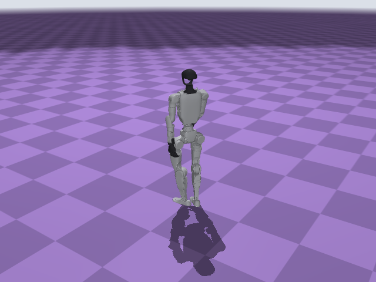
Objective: In place motions
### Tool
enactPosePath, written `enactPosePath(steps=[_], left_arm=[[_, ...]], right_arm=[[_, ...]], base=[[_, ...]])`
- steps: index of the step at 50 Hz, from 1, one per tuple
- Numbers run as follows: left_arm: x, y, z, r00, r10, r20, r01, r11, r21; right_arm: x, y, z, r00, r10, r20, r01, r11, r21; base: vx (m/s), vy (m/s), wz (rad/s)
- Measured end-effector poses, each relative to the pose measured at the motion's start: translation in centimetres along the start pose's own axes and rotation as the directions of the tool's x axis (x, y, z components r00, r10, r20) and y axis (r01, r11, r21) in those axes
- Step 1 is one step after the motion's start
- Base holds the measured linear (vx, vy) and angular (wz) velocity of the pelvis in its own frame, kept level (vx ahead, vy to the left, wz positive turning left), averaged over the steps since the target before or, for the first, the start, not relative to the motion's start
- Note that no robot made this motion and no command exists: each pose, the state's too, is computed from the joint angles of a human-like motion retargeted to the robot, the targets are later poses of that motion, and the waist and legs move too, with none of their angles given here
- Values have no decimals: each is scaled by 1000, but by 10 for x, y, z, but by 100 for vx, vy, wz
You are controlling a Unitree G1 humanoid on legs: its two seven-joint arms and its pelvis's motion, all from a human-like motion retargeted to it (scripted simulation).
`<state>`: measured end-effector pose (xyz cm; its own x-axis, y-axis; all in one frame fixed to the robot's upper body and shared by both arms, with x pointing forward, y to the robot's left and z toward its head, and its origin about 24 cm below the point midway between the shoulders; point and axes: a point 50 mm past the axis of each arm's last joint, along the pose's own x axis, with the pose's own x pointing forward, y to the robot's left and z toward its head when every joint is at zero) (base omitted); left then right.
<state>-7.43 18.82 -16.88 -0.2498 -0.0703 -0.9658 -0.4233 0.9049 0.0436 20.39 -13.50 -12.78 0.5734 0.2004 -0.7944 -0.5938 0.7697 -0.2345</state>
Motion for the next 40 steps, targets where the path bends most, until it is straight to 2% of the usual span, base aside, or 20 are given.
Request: enactPosePath(steps=[4,7,10,15,20,23,27,30,35,40], left_arm=[[-16,-20,84,981,-12,195,-34,972,233],[-38,-52,143,920,-117,375,-29,932,362],[-82,-90,208,777,-234,585,2,929,369],[-199,-138,294,325,-311,893,29,947,320],[-280,-161,318,11,-317,948,42,948,316],[-296,-174,317,-46,-356,933,55,932,358],[-290,-172,316,-34,-367,930,61,928,369],[-258,-163,309,62,-357,932,53,934,354],[-172,-152,270,355,-359,863,99,933,347],[-94,-137,207,605,-330,725,204,944,259]], right_arm=[[-24,16,-85,963,32,-267,26,977,210],[-56,42,-145,876,131,-465,25,949,315],[-96,58,-194,753,192,-630,48,938,344],[-173,77,-255,474,292,-830,95,921,378],[-257,107,-292,229,370,-900,268,865,424],[-283,122,-298,168,403,-900,386,813,436],[-277,122,-297,194,394,-898,442,782,439],[-251,116,-288,273,386,-881,408,783,470],[-185,107,-259,469,343,-814,273,820,503],[-118,78,-213,625,243,-742,149,896,419]], base=[[2,-17,24],[9,-12,-29],[-10,-5,-14],[-16,6,78],[9,-2,38],[14,-12,-17],[11,-7,-32],[12,-8,-37],[6,-6,-33],[-8,4,-1]])
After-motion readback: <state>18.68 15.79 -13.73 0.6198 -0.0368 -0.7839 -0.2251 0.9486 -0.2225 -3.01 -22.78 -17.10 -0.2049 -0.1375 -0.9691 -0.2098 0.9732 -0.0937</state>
